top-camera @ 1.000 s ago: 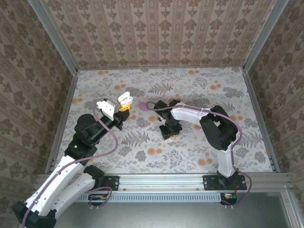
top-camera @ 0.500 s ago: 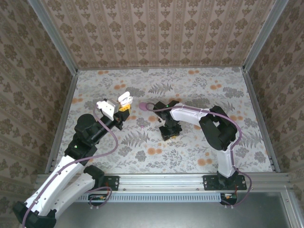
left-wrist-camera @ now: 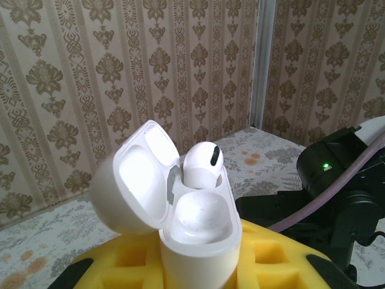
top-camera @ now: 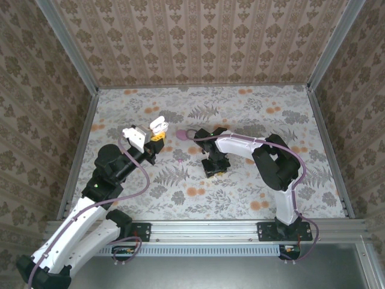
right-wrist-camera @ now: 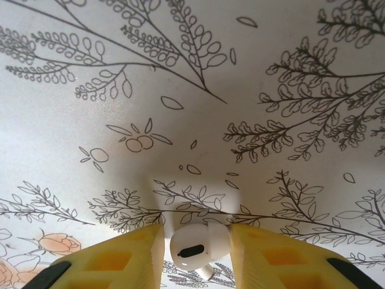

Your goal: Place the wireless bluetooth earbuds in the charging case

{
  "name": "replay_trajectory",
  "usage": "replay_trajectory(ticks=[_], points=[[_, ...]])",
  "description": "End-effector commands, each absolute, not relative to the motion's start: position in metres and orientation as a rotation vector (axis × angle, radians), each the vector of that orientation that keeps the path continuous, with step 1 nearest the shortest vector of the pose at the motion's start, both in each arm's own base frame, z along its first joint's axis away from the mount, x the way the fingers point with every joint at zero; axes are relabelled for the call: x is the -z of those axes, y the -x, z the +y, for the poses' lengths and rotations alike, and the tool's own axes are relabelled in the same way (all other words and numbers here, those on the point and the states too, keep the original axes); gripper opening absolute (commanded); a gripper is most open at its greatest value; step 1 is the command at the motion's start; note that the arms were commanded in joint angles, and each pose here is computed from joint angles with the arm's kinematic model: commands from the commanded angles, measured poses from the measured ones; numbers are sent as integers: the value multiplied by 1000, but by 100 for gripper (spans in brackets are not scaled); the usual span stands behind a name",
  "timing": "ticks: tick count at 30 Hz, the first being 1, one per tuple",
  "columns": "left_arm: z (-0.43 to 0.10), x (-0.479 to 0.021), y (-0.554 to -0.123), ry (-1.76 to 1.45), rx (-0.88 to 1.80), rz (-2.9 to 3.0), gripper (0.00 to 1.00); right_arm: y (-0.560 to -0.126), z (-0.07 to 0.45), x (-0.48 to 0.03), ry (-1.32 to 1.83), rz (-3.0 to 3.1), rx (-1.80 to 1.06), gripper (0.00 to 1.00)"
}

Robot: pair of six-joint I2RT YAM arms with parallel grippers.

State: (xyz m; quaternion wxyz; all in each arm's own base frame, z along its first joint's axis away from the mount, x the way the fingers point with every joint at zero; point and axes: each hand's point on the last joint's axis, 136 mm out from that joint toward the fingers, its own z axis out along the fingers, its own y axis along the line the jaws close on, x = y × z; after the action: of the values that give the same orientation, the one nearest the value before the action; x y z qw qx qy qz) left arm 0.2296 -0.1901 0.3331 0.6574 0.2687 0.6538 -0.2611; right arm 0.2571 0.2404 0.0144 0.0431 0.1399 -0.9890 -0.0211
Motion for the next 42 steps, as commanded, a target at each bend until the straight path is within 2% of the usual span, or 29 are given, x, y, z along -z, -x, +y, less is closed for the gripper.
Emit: replay_trajectory(ticks=[1,10,21,30,42], points=[[-192,-342,-228,-599,611,1449,23,-264,244,-5,-348,-3039,74,35],[-192,-341,-228,-598,615,1450,23,-266,243,-8,-350,-3055,72,33],[-202,-334,-234,-610,644,1476,23,-279,237,-46,-302,-3192,108,31],[-224,-324,-250,-633,685,1498,22,-301,224,-132,-189,-3442,268,32],[-268,-305,-269,-680,761,1518,22,-318,234,-267,-57,-3693,797,32]])
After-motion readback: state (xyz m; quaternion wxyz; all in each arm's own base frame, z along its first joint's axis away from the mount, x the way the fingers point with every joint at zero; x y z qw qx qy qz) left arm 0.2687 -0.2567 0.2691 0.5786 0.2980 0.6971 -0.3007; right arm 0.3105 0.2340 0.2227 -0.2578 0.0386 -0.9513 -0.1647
